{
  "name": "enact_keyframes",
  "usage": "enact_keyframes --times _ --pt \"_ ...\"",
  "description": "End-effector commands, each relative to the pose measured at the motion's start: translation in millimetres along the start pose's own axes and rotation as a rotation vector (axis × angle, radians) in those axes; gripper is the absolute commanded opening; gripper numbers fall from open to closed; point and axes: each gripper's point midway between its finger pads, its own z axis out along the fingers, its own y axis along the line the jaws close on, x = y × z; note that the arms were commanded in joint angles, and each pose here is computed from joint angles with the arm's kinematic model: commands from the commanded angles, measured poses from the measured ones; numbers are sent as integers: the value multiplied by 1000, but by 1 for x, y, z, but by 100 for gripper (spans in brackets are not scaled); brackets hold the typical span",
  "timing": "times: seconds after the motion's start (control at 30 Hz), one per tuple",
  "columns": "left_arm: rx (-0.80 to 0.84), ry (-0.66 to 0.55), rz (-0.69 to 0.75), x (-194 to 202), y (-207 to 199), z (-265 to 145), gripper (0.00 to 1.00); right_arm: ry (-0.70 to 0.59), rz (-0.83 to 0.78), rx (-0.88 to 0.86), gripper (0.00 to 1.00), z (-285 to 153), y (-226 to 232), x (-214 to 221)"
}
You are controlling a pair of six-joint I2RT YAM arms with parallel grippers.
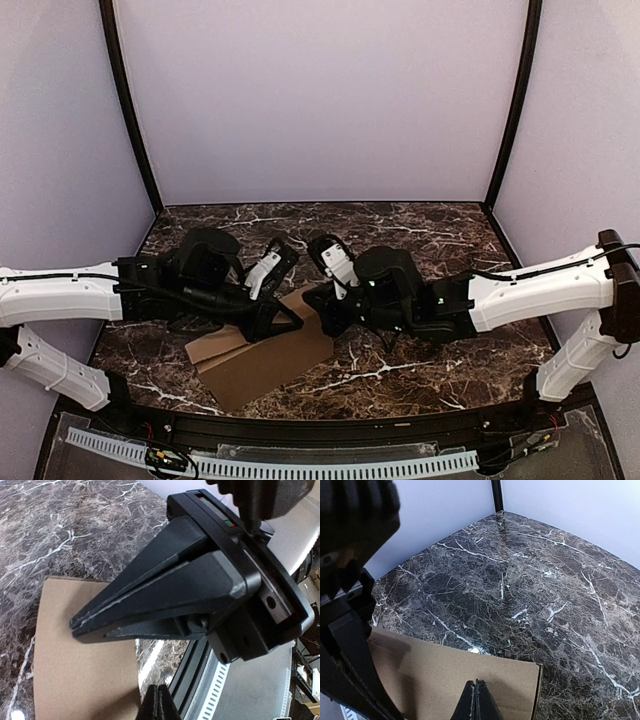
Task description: Fold the paper box
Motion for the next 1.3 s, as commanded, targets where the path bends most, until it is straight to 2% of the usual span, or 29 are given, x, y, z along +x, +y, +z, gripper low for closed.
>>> enact_keyframes --times 0.0,0.37,0.57,0.7,1.0,1.27 --pt "-255 159 -46 41 41 -35 1 339 -63 66 0 2 -21 106" --pt "-426 65 -184 76 64 -113 1 358 -81 133 0 5 -31 106" --pt "-491 -77 -236 74 71 -160 1 361 -82 138 0 7 -31 106" --pt "-535 -155 -274 74 79 -178 1 355 -87 136 0 8 -30 102" --pt "-542 -101 -350 98 87 -167 1 367 -90 137 0 7 -30 103" --pt "-493 58 -464 148 95 -117 1 376 -85 146 0 4 -33 108"
